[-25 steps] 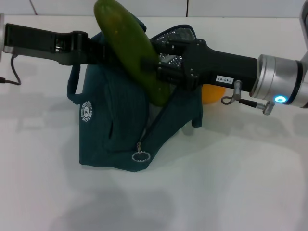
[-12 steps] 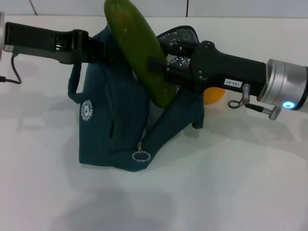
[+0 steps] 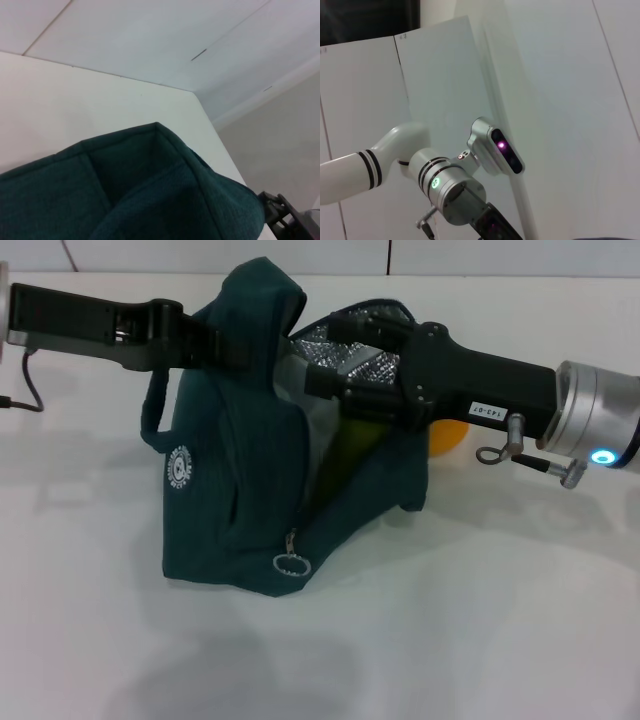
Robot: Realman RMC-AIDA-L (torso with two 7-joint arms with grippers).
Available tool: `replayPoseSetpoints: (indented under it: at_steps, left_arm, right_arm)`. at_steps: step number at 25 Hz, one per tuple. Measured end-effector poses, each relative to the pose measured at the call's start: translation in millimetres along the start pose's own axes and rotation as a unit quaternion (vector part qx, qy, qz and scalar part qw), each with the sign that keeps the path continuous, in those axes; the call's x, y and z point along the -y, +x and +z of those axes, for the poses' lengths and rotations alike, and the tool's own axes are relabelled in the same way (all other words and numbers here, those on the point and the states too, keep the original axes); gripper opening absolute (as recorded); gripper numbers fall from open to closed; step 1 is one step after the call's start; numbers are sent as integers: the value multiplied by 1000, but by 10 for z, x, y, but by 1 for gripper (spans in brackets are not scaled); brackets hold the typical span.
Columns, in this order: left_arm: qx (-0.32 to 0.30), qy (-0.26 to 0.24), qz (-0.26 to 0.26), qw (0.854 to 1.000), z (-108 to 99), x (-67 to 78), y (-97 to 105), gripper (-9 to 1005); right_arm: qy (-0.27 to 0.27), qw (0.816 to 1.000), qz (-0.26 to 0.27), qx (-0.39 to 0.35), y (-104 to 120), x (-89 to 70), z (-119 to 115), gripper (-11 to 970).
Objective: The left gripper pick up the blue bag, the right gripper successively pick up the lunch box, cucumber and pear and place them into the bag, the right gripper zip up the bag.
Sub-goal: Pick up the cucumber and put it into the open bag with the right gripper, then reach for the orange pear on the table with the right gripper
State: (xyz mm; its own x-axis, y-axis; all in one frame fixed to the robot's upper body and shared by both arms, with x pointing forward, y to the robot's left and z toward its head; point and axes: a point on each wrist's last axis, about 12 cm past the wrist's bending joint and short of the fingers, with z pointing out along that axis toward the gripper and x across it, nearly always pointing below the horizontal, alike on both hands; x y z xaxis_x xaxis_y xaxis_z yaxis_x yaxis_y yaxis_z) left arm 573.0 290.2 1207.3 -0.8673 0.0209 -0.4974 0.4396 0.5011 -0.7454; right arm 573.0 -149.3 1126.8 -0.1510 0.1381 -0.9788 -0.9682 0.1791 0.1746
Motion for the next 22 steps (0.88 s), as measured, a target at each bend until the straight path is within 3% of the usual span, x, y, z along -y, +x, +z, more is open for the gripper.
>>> replayPoseSetpoints:
  at_steps: [6,12,17,22]
  left_arm:
    - [2,-1,0,1000,-9,0,-4,49]
    - [4,-2,-4,1000,-28,-14,13,50]
    - [5,-2,-7,1000,-39,-27,31,50]
    - [9,2,-9,1000,-43,-28,41,50]
  right_arm:
    - [7,1000,-3,10,-20,6,-45,786]
    - [56,997,-12,55,-98,53,-336,781]
    - [173,981,-8,84,-59,113,-1039,777]
    - [223,973,-2,53,14,182,-1239,771]
